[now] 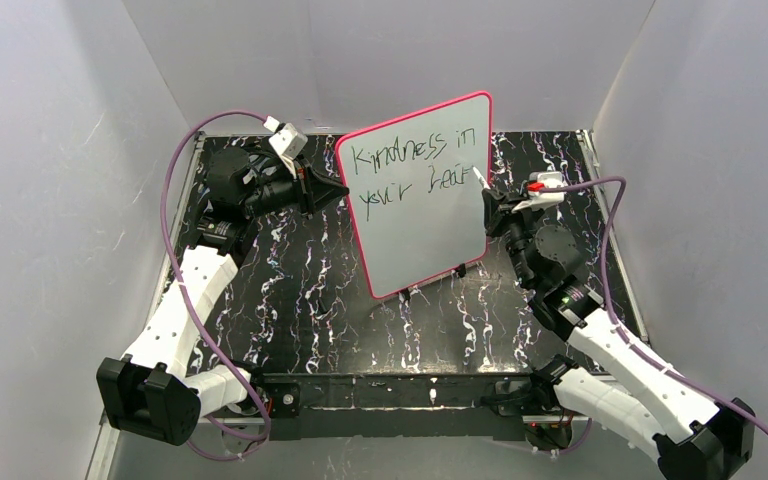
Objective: Write a sentence on the whiteboard
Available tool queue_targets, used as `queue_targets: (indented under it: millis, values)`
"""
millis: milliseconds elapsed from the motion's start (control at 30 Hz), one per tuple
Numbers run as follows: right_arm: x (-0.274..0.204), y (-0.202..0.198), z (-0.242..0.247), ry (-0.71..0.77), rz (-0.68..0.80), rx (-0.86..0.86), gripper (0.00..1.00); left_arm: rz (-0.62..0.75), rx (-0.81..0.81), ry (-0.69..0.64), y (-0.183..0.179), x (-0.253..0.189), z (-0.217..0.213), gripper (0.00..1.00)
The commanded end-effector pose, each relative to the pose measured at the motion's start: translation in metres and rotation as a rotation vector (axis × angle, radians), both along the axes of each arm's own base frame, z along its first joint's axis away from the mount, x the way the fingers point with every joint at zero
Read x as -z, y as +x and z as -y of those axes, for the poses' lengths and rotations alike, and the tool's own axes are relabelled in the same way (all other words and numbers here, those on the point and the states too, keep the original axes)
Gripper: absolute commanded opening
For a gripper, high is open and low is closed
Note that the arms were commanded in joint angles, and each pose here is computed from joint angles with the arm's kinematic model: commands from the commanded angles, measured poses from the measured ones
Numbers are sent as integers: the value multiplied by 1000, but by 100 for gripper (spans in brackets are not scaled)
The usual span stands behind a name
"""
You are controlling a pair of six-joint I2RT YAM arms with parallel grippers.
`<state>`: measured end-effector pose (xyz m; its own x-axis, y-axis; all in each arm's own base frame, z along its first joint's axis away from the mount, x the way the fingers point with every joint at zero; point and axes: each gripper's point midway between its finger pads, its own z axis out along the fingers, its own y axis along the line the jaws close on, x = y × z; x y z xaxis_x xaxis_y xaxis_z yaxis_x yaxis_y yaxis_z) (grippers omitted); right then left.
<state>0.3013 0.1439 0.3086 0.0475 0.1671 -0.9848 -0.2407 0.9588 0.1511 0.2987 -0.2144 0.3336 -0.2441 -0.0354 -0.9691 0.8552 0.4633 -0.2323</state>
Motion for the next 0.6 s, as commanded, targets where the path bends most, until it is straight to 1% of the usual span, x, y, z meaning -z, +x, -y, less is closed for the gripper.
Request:
queue_targets:
  millis: [0, 233, 567]
  values:
    - [-63, -7, 2, 90, 162, -16, 1, -8, 37, 4, -11, 2, 3, 0]
    - [-65, 3, -2, 62, 176, -4, 1, -8, 37, 4, -11, 2, 3, 0]
    - [-26, 2, 1, 44, 76, 7, 1, -7, 38, 3, -11, 2, 3, 0]
